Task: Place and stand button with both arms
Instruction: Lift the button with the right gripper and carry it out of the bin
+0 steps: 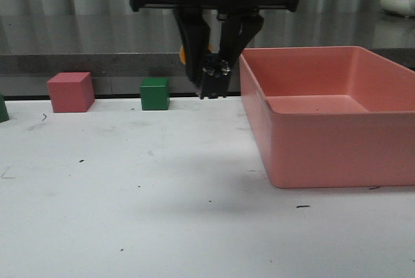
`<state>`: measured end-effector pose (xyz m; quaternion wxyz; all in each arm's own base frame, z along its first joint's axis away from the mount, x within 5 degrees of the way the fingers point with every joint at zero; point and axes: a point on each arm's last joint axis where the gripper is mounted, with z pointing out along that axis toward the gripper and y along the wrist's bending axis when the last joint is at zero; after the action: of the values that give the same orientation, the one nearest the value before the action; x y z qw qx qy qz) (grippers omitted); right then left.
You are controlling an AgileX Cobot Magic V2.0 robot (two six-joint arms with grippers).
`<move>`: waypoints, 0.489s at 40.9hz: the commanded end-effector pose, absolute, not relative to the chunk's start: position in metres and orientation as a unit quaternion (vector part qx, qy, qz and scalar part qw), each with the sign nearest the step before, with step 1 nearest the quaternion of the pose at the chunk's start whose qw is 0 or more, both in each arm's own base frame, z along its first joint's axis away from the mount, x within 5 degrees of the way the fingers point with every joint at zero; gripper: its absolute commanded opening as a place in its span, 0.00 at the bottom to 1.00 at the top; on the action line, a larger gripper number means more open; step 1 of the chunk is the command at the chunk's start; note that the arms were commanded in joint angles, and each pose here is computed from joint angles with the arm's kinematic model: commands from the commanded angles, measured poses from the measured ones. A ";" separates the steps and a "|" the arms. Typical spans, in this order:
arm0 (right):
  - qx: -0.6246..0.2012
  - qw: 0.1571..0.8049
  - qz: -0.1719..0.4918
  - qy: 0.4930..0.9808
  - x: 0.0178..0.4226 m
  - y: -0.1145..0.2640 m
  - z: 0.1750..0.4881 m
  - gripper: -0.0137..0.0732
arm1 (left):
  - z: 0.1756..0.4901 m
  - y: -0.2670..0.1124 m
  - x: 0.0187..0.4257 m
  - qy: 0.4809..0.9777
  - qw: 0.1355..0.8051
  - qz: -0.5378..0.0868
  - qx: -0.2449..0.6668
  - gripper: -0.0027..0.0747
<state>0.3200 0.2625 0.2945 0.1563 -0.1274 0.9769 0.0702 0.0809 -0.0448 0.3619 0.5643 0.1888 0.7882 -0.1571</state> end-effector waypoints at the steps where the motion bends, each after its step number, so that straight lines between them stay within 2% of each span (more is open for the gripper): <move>1: -0.119 0.190 0.083 0.971 0.318 0.273 0.316 0.40 | 0.379 -0.046 0.082 0.760 0.600 -0.172 0.182 0.67; 11: -0.112 0.152 0.068 0.980 0.326 0.313 0.294 0.40 | 0.379 -0.046 0.082 0.760 0.600 -0.173 0.182 0.67; 20: -0.056 0.137 0.070 0.987 0.342 0.330 0.273 0.40 | 0.379 -0.046 0.082 0.760 0.600 -0.173 0.182 0.67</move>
<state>0.3464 0.3388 0.2390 0.1284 -0.0800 0.9861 0.0691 0.0809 -0.0448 0.3619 0.5643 0.1888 0.7882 -0.1571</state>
